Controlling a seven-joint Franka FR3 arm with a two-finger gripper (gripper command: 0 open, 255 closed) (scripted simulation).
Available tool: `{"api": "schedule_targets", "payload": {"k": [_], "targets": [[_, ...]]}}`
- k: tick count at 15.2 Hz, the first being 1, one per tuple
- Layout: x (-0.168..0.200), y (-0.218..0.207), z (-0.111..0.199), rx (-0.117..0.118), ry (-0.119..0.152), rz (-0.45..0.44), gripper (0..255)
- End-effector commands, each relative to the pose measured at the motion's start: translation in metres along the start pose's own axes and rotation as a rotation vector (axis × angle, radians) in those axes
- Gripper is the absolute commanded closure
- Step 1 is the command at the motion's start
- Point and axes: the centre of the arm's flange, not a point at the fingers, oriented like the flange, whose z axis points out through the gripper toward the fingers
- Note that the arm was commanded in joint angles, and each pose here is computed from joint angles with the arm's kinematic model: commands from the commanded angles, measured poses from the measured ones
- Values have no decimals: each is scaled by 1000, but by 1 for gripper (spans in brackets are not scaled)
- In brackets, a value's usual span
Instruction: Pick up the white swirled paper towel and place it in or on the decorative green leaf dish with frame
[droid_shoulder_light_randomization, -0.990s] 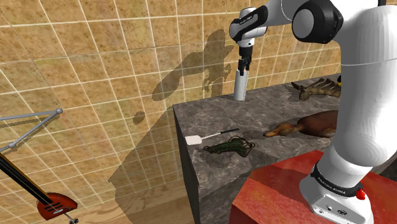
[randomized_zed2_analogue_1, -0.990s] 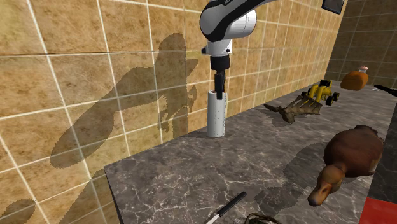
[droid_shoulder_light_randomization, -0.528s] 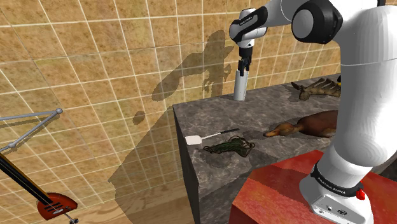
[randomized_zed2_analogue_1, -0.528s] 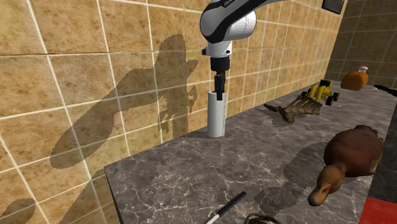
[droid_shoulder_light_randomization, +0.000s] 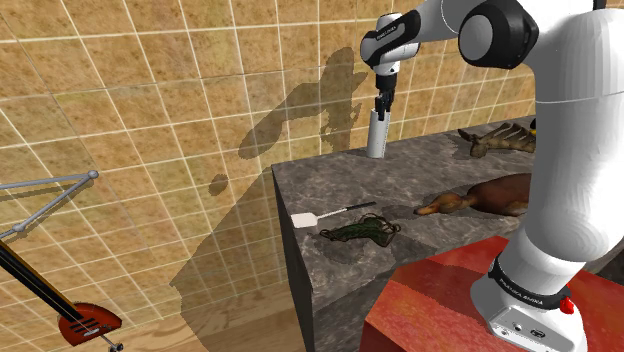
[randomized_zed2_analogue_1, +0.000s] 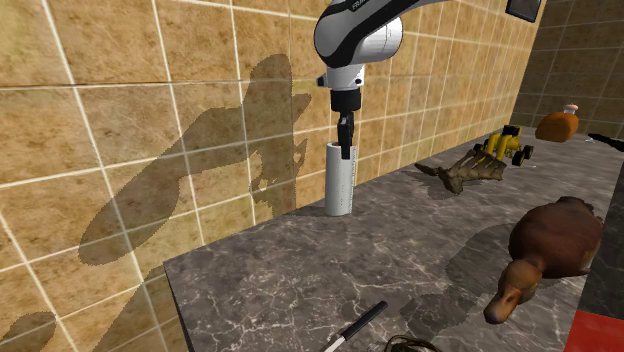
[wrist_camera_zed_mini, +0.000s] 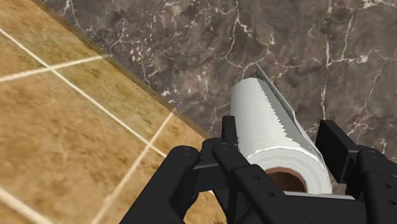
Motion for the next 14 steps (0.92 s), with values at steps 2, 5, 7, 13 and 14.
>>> {"api": "schedule_targets", "payload": {"k": [2, 5, 7, 13, 14], "targets": [[0, 0, 0, 0, 0, 0, 255], [-1, 1, -16, 0, 0, 0, 255], [-2, 2, -26, 0, 0, 0, 255], [-4, 3, -58, 0, 0, 0, 255], [-5, 3, -63, 0, 0, 0, 255]]}}
